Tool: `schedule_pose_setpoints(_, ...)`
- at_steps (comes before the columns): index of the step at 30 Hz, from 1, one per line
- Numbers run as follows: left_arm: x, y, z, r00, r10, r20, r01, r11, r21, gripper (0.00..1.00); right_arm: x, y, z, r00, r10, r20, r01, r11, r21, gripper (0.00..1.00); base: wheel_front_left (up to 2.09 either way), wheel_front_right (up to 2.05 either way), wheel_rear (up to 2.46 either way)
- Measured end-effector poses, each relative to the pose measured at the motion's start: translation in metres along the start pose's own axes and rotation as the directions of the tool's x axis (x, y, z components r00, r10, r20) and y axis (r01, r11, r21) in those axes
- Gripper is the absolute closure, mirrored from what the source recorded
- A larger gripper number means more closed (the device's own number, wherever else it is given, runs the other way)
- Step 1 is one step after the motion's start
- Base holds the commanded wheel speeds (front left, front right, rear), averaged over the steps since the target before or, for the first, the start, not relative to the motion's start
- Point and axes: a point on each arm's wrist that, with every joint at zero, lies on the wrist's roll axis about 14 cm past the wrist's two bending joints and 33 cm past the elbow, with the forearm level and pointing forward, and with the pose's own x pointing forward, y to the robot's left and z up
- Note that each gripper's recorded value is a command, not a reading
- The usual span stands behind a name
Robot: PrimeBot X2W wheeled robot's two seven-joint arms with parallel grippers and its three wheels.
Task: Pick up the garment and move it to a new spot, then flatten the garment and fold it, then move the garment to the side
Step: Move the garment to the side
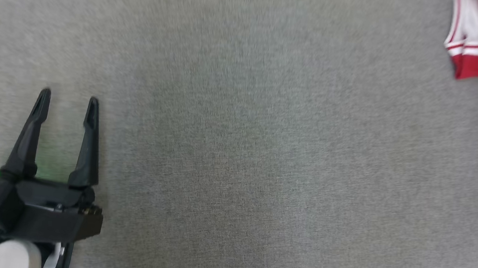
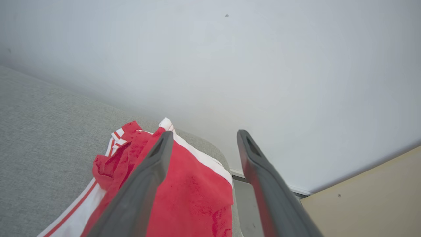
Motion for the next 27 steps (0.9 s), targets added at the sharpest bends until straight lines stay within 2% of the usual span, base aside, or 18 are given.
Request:
schedule_pose_setpoints(5, -0.014, 0.006, 0.016, 0.999, 0.034, 0.012, -0.034, 0.999, 0.005, 0.0, -0.015, 0.019, 0.029, 0.991, 0.032, 0.131, -0.041, 0.997, 0.064, 0.0, 0.0, 0.0, 0.0)
schedule_pose_setpoints(8, -0.032, 0.015, 0.032, 0.996, 0.085, 0.029, -0.085, 0.996, -0.009, 0.0, -0.035, 0.047, 0.05, 0.973, 0.082, 0.216, -0.109, 0.987, 0.118, 0.0, 0.0, 0.0, 0.0)
schedule_pose_setpoints(14, -0.056, 0.027, 0.049, 0.989, 0.14, 0.044, -0.141, 0.99, 0.004, 0.0, -0.062, 0.058, 0.085, 0.938, 0.087, 0.336, -0.152, 0.973, 0.174, 0.0, 0.0, 0.0, 0.0)
schedule_pose_setpoints(20, -0.08, 0.032, 0.066, 0.983, 0.171, 0.066, -0.172, 0.985, 0.011, 0.0, -0.099, 0.088, 0.098, 0.906, 0.095, 0.412, -0.215, 0.943, 0.254, 0.0, 0.0, 0.0, 0.0)
schedule_pose_setpoints(27, -0.094, 0.03, 0.084, 0.978, 0.182, 0.104, -0.184, 0.983, 0.012, 0.0, -0.142, 0.121, 0.087, 0.896, 0.079, 0.437, -0.251, 0.902, 0.351, 0.0, 0.0, 0.0, 0.0)
